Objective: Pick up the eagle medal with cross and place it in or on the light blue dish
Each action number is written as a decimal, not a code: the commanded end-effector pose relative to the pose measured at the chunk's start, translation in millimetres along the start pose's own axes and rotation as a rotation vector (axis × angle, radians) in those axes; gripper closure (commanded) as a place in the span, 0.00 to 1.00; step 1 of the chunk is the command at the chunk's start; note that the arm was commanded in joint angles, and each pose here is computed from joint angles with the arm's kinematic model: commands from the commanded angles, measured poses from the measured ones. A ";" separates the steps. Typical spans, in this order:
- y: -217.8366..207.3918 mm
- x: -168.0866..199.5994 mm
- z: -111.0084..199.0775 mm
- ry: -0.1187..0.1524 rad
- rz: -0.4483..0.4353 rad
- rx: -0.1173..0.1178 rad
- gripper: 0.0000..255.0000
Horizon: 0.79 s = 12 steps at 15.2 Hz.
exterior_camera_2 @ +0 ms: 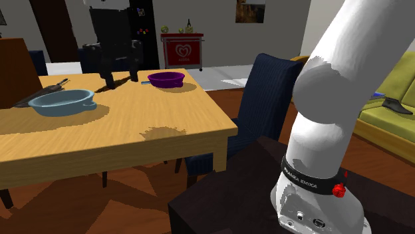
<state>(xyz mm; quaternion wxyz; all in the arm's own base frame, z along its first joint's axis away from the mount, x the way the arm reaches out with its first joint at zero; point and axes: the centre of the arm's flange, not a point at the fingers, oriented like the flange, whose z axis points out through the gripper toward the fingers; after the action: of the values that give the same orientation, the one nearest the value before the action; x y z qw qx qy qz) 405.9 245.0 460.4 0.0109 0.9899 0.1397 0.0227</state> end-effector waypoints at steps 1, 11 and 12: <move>-5.2 26.9 -1.1 0.000 0.000 0.001 1.00; -20.2 158.0 3.0 0.000 0.000 0.001 1.00; -21.7 171.1 3.4 0.000 0.000 0.001 1.00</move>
<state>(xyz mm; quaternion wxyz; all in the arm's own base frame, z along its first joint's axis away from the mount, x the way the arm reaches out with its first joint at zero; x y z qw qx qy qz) 552.0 309.7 462.9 0.0102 0.9898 0.1402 0.0225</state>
